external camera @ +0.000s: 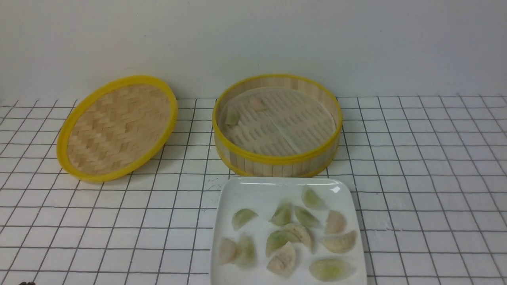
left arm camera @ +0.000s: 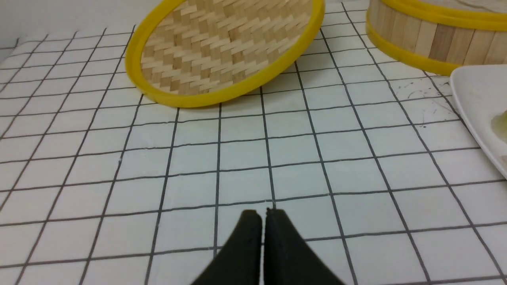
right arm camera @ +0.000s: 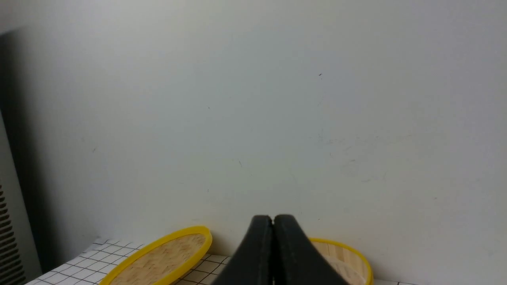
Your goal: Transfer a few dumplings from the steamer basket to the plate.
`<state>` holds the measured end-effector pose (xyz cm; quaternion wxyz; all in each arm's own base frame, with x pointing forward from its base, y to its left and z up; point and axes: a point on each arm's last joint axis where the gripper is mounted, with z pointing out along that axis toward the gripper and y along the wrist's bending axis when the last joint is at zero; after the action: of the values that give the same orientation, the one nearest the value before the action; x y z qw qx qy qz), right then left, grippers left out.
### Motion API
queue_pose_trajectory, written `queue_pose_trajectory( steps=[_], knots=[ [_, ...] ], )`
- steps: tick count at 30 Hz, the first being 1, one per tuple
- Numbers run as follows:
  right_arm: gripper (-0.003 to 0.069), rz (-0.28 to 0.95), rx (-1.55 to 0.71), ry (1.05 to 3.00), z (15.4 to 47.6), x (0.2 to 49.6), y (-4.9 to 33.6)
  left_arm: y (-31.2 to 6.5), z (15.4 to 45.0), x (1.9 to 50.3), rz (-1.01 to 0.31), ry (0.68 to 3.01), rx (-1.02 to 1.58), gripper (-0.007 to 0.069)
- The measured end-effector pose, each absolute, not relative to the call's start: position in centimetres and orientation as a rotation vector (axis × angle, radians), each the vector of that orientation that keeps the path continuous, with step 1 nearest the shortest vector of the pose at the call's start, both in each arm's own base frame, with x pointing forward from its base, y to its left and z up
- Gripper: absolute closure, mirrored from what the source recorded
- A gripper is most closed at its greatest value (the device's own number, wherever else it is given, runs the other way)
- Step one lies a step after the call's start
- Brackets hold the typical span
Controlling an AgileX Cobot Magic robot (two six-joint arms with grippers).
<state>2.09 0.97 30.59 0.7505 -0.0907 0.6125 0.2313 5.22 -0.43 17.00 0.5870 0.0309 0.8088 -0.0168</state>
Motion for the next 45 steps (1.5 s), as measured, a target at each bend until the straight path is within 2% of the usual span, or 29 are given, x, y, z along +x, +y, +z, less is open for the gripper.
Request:
queue_pose_trajectory(
  steps=[25,29,32,37,40,45],
  knots=[
    [0.0673,0.492,-0.207,1.356,29.9,2.4,1.1,-0.4,17.0,5.2,-0.041,1.885,0.071,0.0631],
    [0.0673,0.443,-0.241,1.408,28.0,3.1,1.3,-0.4,17.0,5.2,-0.041,1.885,0.071,0.0631],
    [0.0673,0.35,-0.201,1.468,26.2,3.9,1.3,-0.4,17.0,5.2,-0.041,1.885,0.071,0.0631],
    [0.0673,0.105,0.013,1.663,20.3,5.4,0.3,-0.4,17.0,5.2,-0.041,1.885,0.071,0.0631],
    [0.0673,0.048,0.09,1.744,18.3,5.5,-0.2,-0.4,17.0,5.2,-0.041,1.885,0.071,0.0631],
    [0.0673,0.031,0.12,1.771,18.0,5.5,-0.3,-0.4,17.0,5.2,-0.041,1.885,0.071,0.0631]
  ],
)
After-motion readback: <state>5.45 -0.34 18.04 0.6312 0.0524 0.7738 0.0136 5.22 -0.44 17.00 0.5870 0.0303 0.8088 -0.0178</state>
